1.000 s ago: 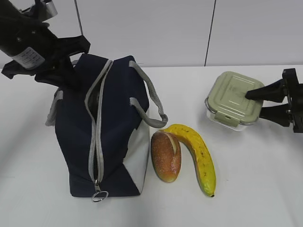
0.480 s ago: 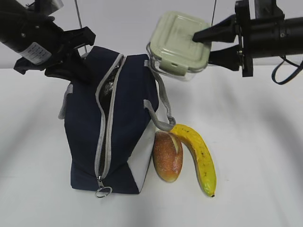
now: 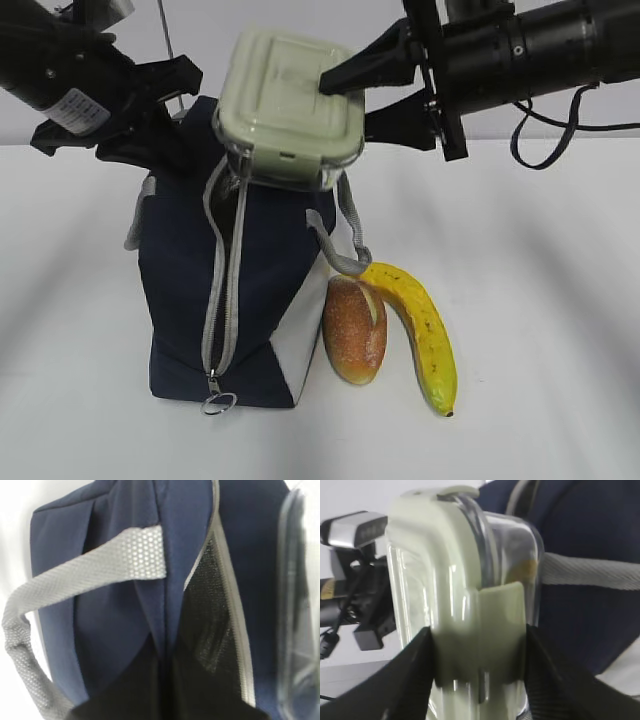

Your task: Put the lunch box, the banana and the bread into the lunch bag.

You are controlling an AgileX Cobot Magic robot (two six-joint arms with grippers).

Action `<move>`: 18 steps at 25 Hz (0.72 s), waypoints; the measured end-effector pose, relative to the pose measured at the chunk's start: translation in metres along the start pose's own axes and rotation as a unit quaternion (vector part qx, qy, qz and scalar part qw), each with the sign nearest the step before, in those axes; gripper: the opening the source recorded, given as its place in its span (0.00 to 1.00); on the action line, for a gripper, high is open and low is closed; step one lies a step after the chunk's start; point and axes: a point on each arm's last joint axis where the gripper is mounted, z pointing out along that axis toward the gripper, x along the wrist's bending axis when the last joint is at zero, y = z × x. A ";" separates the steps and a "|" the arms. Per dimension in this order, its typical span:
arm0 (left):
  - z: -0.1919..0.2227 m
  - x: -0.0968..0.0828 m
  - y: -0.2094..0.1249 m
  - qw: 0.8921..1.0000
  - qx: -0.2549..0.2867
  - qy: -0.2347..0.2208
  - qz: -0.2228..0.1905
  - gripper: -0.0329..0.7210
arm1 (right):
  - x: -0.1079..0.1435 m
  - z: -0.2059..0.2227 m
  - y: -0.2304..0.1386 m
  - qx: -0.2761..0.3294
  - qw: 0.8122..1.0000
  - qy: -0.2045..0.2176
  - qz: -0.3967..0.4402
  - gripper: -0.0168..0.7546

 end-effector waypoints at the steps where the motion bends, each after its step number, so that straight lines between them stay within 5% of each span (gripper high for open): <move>1: 0.000 0.000 0.000 1.000 0.000 0.000 0.000 0.04 | -0.002 0.001 -0.002 0.008 1.000 -0.012 -0.002 0.51; 11: 0.000 0.000 0.000 1.000 -0.003 -0.001 0.000 0.04 | -0.024 0.007 -0.013 0.066 0.990 -0.120 0.037 0.51; 18: 0.000 0.000 0.001 1.000 -0.003 -0.001 0.000 0.04 | -0.019 0.031 -0.023 0.079 0.986 -0.144 0.028 0.51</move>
